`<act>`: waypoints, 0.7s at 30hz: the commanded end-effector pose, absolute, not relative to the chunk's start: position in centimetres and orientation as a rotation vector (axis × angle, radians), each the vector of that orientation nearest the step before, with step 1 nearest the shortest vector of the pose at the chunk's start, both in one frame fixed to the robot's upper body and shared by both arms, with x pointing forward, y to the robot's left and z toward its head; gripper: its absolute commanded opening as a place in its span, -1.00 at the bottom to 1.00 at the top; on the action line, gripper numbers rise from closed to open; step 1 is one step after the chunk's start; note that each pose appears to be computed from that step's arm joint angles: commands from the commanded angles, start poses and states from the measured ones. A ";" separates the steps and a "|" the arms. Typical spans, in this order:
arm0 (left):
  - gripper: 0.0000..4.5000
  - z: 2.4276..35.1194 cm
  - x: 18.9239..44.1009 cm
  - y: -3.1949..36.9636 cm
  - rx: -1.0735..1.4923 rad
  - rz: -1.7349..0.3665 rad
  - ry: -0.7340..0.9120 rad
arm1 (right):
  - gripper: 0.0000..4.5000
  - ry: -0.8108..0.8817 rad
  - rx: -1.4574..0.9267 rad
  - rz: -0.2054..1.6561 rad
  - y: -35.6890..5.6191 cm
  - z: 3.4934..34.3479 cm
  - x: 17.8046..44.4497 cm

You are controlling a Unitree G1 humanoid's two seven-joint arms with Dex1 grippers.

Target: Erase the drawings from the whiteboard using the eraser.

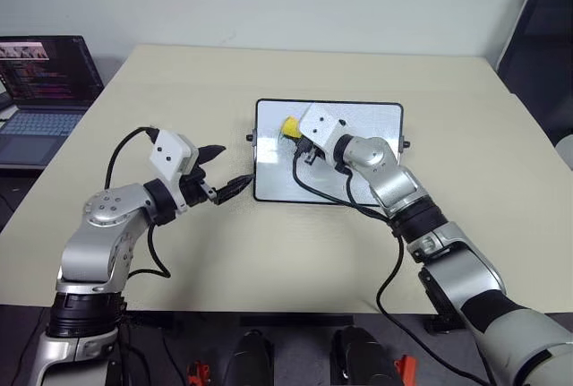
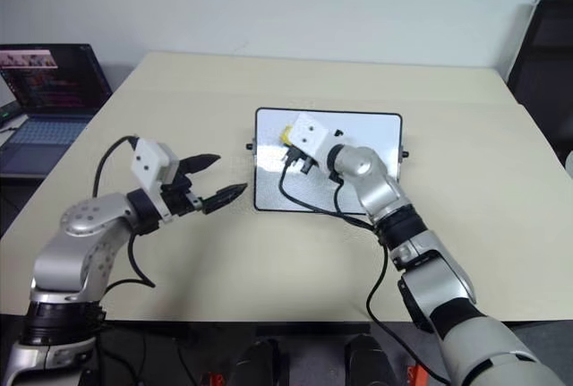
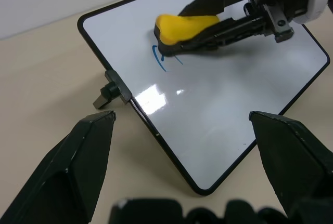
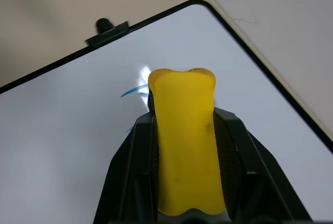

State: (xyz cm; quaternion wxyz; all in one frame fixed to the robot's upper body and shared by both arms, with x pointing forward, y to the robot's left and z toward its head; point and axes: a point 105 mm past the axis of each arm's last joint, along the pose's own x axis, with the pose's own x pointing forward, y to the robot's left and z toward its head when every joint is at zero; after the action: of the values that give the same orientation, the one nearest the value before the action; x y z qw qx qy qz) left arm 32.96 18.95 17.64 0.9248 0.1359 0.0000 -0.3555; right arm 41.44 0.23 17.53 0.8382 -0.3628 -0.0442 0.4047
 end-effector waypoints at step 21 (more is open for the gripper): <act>1.00 18.8 32.6 19.3 0.312 -0.709 -0.047 | -0.50 -0.061 -0.972 0.996 1.7 15.9 41.1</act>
State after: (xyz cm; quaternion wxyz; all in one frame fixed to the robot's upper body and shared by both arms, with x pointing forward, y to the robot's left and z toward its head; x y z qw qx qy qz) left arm 32.86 19.18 17.45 0.9260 0.1375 0.0029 -0.3517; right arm 40.99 2.29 16.64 0.7704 -0.4383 -0.0458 0.4608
